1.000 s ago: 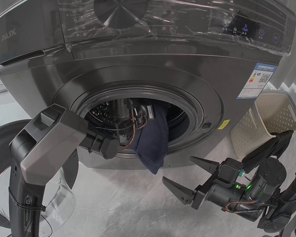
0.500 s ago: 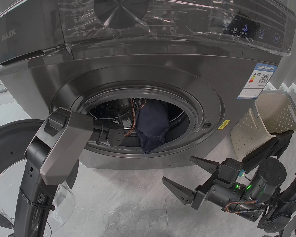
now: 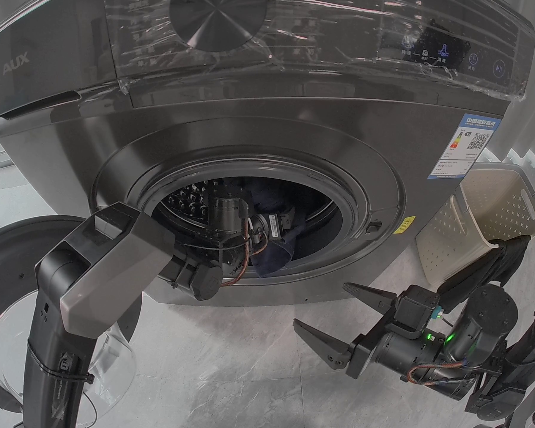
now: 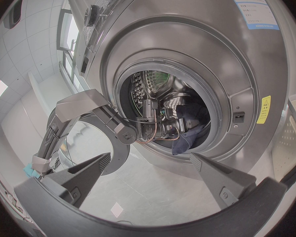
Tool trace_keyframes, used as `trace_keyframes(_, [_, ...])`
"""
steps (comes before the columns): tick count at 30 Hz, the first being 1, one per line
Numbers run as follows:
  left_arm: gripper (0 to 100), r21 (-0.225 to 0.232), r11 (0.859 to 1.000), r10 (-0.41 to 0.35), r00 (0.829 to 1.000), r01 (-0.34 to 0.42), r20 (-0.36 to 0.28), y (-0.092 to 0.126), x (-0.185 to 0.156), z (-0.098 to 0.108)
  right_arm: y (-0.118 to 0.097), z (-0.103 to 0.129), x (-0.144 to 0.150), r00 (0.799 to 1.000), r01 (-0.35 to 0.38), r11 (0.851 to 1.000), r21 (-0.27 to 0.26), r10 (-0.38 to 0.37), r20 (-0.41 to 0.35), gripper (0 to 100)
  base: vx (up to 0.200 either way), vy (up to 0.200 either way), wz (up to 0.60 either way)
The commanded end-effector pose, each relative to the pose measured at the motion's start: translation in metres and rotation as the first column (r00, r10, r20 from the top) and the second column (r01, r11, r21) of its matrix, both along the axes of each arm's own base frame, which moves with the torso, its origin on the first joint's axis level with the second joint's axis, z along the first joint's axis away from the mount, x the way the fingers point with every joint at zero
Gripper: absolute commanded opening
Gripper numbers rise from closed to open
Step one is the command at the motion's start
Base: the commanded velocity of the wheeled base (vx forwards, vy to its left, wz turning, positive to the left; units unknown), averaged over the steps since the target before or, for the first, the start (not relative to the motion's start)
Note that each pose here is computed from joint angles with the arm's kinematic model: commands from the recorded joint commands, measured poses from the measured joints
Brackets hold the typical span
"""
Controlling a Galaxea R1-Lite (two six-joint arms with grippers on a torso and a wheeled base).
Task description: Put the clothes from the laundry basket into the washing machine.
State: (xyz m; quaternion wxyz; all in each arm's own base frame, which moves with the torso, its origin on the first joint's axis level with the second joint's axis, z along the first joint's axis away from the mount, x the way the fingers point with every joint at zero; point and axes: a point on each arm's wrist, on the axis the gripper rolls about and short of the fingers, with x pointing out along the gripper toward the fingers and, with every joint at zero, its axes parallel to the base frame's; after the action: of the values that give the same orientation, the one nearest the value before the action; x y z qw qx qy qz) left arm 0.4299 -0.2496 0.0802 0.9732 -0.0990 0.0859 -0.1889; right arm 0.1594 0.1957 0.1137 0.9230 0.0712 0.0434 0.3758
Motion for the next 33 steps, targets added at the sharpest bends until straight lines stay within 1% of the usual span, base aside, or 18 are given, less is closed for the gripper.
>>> trace_keyframes(1, [100, 0.010, 0.999, -0.033, 0.999, 0.033, -0.017, -0.003, -0.006, 0.000, 0.000, 0.000, 0.000, 1.000, -0.001, 1.000, 0.000, 0.001, 0.001, 100, 0.000, 0.000, 0.00])
trace_keyframes(2, [100, 0.011, 1.000, -0.029, 0.999, 0.029, -0.014, -0.003, -0.004, -0.001, 0.000, 0.000, 0.000, 1.000, -0.002, 1.000, 0.000, 0.002, -0.001, 100, 0.000, 0.000, 0.00])
trace_keyframes(3, [0, 0.011, 1.000, -0.026, 1.000, 0.026, -0.013, -0.002, -0.002, -0.001, 0.000, 0.000, 0.000, 1.000, -0.002, 1.000, 0.000, 0.002, -0.001, 100, 0.000, 0.000, 0.00])
trace_keyframes(6, [0, 0.000, 1.000, -0.024, 1.000, 0.024, -0.001, -0.002, 0.000, 0.004, 0.000, -0.001, 0.000, 1.000, -0.002, 1.000, -0.002, 0.002, -0.001, 100, 0.000, 0.000, 0.00])
trace_keyframes(10, [0, -0.041, 0.999, -0.005, 0.998, 0.008, 0.061, -0.004, 0.009, 0.017, 0.001, -0.001, 0.000, 1.000, -0.002, 1.000, -0.002, 0.002, -0.001, 100, 0.000, 0.000, 0.00])
trace_keyframes(13, [0, -0.077, 0.996, 0.047, 0.992, -0.038, 0.117, -0.001, 0.020, 0.028, 0.001, -0.001, 0.000, 1.000, -0.002, 1.000, -0.001, 0.002, -0.002, 100, 0.000, 0.000, 0.00])
trace_keyframes(14, [0, -0.081, 0.996, 0.052, 0.991, -0.042, 0.123, -0.002, 0.021, 0.029, 0.001, -0.001, 0.000, 1.000, -0.002, 1.000, -0.002, 0.002, -0.001, 100, 0.000, 0.000, 0.00])
trace_keyframes(15, [0, -0.104, 0.992, 0.085, 0.984, -0.069, 0.157, 0.000, 0.027, 0.035, 0.001, -0.001, 0.000, 1.000, -0.002, 1.000, -0.004, 0.002, -0.002, 100, 0.000, 0.000, 0.00])
trace_keyframes(18, [0, -0.143, 0.985, 0.124, 0.969, -0.095, 0.212, 0.004, 0.036, 0.042, 0.001, -0.001, 0.000, 1.000, -0.002, 1.000, -0.003, 0.002, -0.003, 100, 0.000, 0.000, 0.00])
trace_keyframes(21, [0, -0.168, 0.979, 0.151, 0.958, -0.112, 0.244, 0.007, 0.041, 0.046, 0.001, -0.001, 0.000, 1.000, -0.004, 1.000, -0.003, 0.004, -0.003, 100, 0.000, 0.000, 0.00])
trace_keyframes(23, [0, -0.162, 0.980, 0.150, 0.960, -0.113, 0.238, 0.008, 0.040, 0.044, 0.001, -0.001, 0.000, 1.000, -0.004, 1.000, -0.003, 0.004, -0.003, 100, 0.000, 0.000, 0.00])
trace_keyframes(26, [0, -0.134, 0.984, 0.143, 0.968, -0.116, 0.209, 0.009, 0.034, 0.038, 0.001, -0.001, 0.000, 1.000, -0.002, 1.000, -0.003, 0.002, -0.003, 100, 0.000, 0.000, 0.00])
trace_keyframes(27, [100, -0.127, 0.986, 0.131, 0.972, -0.107, 0.197, 0.007, 0.027, 0.042, 0.000, -0.001, 0.000, 1.000, -0.002, 1.000, -0.001, 0.002, -0.002, 100, 0.000, 0.000, 0.00])
trace_keyframes(29, [100, -0.110, 0.990, 0.103, 0.981, -0.085, 0.167, 0.005, 0.013, 0.046, 0.001, -0.001, 0.000, 1.000, -0.002, 1.000, -0.003, 0.002, -0.003, 100, 0.000, 0.000, 0.00])
trace_keyframes(30, [100, -0.110, 0.990, 0.103, 0.981, -0.085, 0.167, 0.005, 0.013, 0.046, 0.001, -0.001, 0.000, 1.000, -0.002, 1.000, -0.003, 0.002, -0.003, 100, 0.000, 0.000, 0.00])
trace_keyframes(31, [100, -0.089, 0.995, 0.065, 0.988, -0.053, 0.140, 0.004, -0.002, 0.050, 0.001, -0.001, 0.000, 1.000, -0.002, 1.000, -0.003, 0.002, -0.003, 100, 0.000, 0.000, 0.00])
trace_keyframes(32, [100, -0.087, 0.995, 0.060, 0.989, -0.049, 0.137, 0.004, -0.003, 0.050, 0.001, -0.001, 0.000, 1.000, -0.002, 1.000, -0.003, 0.002, -0.003, 100, 0.000, 0.000, 0.00])
trace_keyframes(33, [100, -0.054, 0.999, 0.011, 0.995, -0.006, 0.095, 0.003, -0.017, 0.050, 0.001, -0.001, 0.000, 1.000, -0.002, 1.000, -0.003, 0.002, -0.003, 100, 0.000, 0.000, 0.00])
